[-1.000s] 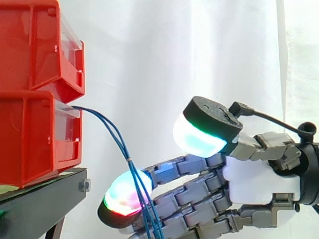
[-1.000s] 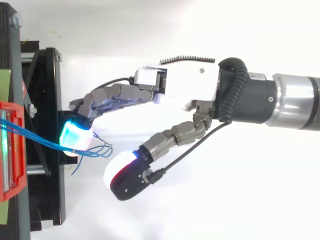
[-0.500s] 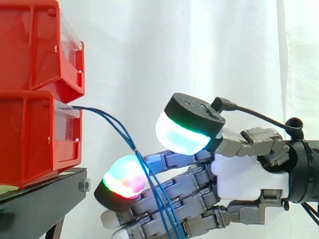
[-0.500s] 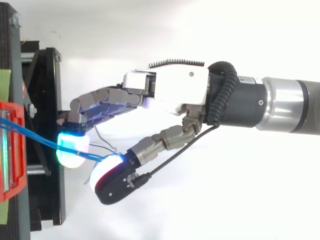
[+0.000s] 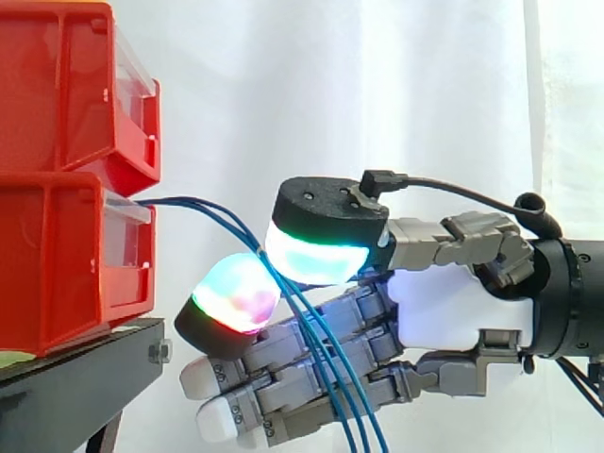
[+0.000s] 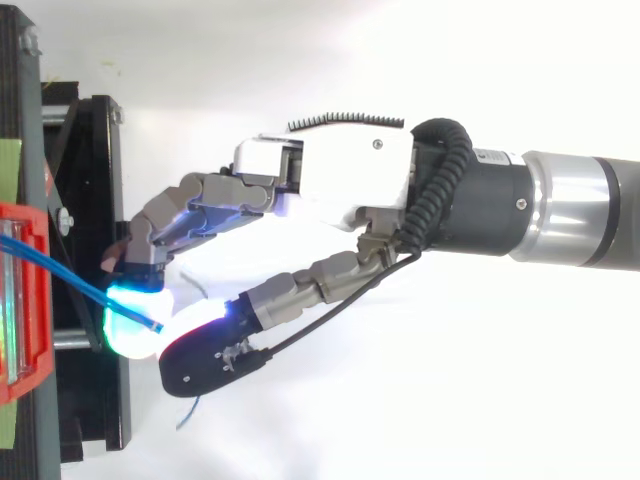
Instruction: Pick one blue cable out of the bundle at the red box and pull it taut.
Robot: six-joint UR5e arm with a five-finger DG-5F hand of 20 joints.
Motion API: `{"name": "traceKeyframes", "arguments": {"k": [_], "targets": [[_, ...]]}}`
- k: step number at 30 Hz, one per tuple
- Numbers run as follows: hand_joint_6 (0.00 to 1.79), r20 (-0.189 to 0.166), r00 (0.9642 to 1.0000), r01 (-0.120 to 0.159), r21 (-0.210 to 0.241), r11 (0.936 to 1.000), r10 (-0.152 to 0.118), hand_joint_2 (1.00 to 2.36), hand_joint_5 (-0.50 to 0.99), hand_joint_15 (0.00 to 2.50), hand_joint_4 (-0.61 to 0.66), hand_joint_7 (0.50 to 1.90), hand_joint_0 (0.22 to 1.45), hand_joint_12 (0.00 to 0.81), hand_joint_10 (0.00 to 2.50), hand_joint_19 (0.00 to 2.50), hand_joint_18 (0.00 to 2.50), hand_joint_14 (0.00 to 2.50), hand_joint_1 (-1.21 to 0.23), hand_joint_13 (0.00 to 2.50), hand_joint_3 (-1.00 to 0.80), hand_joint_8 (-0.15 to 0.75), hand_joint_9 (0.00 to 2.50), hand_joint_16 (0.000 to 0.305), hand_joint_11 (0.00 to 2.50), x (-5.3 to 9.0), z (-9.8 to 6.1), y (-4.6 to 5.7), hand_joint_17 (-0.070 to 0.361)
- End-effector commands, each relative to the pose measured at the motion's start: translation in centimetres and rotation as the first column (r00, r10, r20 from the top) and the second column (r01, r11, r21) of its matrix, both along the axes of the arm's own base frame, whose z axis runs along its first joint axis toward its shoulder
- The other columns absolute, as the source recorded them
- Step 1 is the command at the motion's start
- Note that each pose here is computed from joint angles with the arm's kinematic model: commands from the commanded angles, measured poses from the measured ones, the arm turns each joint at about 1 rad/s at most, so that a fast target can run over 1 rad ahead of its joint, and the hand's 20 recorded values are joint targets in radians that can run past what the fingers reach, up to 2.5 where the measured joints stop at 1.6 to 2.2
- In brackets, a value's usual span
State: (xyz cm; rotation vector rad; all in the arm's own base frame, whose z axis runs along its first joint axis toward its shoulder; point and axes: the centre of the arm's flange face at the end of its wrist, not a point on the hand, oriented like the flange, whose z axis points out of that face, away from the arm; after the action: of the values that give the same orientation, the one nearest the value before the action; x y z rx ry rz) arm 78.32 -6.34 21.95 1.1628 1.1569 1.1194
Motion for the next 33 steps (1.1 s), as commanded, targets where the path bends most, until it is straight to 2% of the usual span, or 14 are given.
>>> {"name": "traceKeyframes", "arguments": {"k": [1, 12, 16, 19, 22, 29, 33], "targets": [[0.85, 0.0, 1.0, 0.0, 0.0, 1.0, 0.0, 1.02, -0.18, 0.23, 0.13, 0.76, 0.62, 0.382, 0.0, 0.3, 0.35, 0.01, -0.77, 0.43, -0.17, 0.332, 0.52, 0.05, 0.21, 0.05, 0.16, -0.03, 0.113], [0.9, 0.003, 1.0, 0.002, 0.002, 1.0, -0.002, 1.02, -0.19, 0.23, 0.12, 0.61, 0.66, 0.38, 0.0, 0.29, 0.41, 0.01, -0.84, 0.45, -0.21, 0.329, 0.54, 0.051, 0.28, 0.08, 0.35, -0.04, 0.115], [0.94, -0.002, 1.0, 0.0, 0.016, 0.9999, 0.0, 1.01, -0.19, 0.24, 0.09, 0.65, 0.66, 0.382, 0.01, 0.3, 0.44, 0.01, -0.88, 0.47, -0.27, 0.338, 0.58, 0.051, 0.34, 0.05, 0.18, -0.03, 0.115], [0.95, -0.002, 1.0, 0.001, 0.021, 0.9998, -0.001, 1.01, -0.17, 0.26, 0.06, 0.74, 0.68, 0.381, 0.01, 0.31, 0.47, 0.01, -0.88, 0.51, -0.38, 0.348, 0.63, 0.05, 0.37, 0.04, 0.34, -0.15, 0.113], [0.95, 0.0, 1.0, -0.001, 0.023, 0.9997, 0.001, 1.0, -0.16, 0.27, 0.07, 0.75, 0.68, 0.38, 0.01, 0.32, 0.5, 0.01, -0.88, 0.54, -0.5, 0.353, 0.67, 0.049, 0.38, 0.09, 0.47, -0.12, 0.111], [0.92, 0.0, 1.0, -0.008, 0.022, 0.9997, 0.008, 1.0, -0.13, 0.31, 0.12, 0.86, 0.54, 0.39, 0.01, 0.38, 0.54, 0.01, -0.8, 0.6, -0.5, 0.384, 0.77, 0.051, 0.38, 0.09, 0.47, -0.15, 0.115], [0.92, 0.0, 1.0, -0.01, 0.022, 0.9997, 0.01, 1.0, -0.11, 0.36, 0.13, 0.92, 0.51, 0.402, 0.01, 0.4, 0.59, 0.01, -0.78, 0.67, -0.5, 0.398, 0.85, 0.052, 0.41, 0.1, 0.47, -0.03, 0.118]]}}
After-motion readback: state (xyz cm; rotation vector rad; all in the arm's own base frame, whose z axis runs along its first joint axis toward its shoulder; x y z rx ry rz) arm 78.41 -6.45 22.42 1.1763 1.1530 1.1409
